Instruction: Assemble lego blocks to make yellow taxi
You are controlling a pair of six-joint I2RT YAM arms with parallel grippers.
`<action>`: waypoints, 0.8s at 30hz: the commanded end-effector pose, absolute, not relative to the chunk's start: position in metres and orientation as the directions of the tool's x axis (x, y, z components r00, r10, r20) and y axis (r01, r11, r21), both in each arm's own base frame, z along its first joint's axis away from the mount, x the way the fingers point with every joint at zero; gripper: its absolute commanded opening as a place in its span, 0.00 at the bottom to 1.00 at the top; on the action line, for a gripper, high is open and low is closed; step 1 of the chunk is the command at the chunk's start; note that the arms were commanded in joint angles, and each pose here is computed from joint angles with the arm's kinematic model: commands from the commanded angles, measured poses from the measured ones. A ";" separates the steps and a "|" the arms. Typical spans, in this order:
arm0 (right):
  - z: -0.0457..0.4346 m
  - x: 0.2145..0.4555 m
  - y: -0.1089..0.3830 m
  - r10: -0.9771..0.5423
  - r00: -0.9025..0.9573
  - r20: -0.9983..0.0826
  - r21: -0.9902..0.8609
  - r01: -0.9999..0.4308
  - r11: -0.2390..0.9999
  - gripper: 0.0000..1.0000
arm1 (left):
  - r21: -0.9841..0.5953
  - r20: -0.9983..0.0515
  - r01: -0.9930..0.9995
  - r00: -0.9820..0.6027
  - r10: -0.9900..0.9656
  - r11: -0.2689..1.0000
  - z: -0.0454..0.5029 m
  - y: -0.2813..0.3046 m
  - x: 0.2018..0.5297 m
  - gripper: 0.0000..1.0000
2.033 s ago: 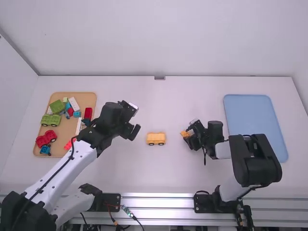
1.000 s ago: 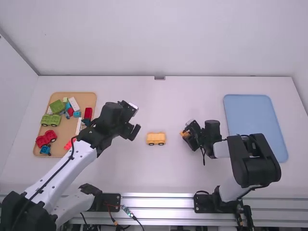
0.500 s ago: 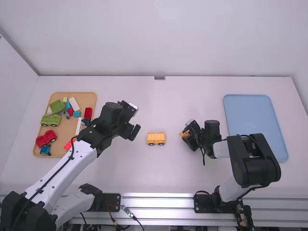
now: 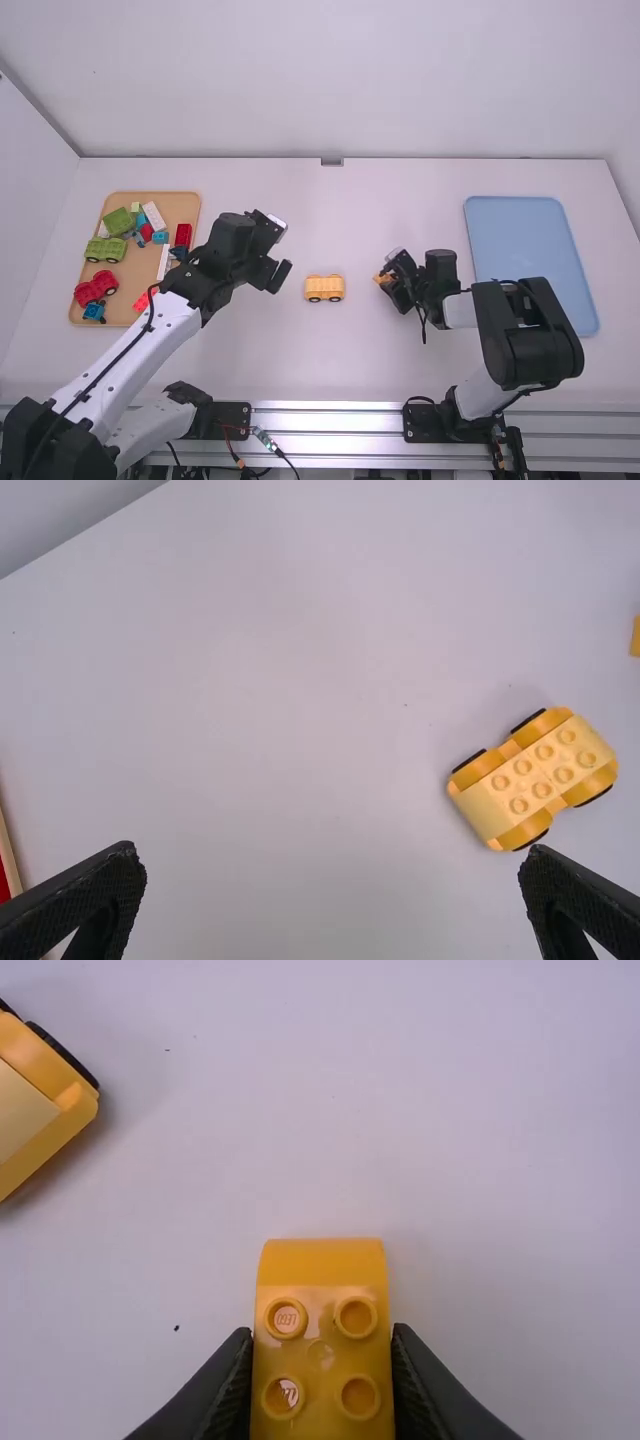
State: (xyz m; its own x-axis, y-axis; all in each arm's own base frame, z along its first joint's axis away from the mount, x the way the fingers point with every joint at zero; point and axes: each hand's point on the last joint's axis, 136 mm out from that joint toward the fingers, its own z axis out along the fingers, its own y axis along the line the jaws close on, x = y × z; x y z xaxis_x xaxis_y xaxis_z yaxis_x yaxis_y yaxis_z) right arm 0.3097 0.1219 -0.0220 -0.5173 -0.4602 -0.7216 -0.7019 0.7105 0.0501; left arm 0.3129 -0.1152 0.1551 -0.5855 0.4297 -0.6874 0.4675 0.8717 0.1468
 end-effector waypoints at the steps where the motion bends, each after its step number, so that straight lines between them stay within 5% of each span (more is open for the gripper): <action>1: -0.011 0.321 0.125 -0.452 -0.497 -0.741 0.037 -0.702 0.711 0.27 | 0.139 -0.676 0.471 -0.598 0.431 0.871 0.149 -0.115 0.310 0.99; 13: 0.019 0.330 0.154 -0.505 -0.425 -0.751 0.097 -0.829 0.551 0.16 | 0.278 -0.619 0.707 -0.387 0.684 0.651 0.118 -0.132 0.306 0.99; 24: 0.041 0.331 0.195 -0.590 -0.259 -0.765 0.005 -0.918 0.397 0.14 | 0.182 -0.635 0.891 -0.216 0.742 0.416 0.068 -0.156 0.308 0.99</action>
State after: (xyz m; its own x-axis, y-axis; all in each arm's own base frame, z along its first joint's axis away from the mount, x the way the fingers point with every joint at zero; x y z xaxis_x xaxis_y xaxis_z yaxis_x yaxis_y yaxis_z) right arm 0.3260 0.1850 0.0250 -0.3411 -0.5814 -0.7387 -0.8923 0.4476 0.0597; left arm 0.3102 -0.1452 0.0663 -0.3112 0.7365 -0.6006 0.8321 0.5164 0.2021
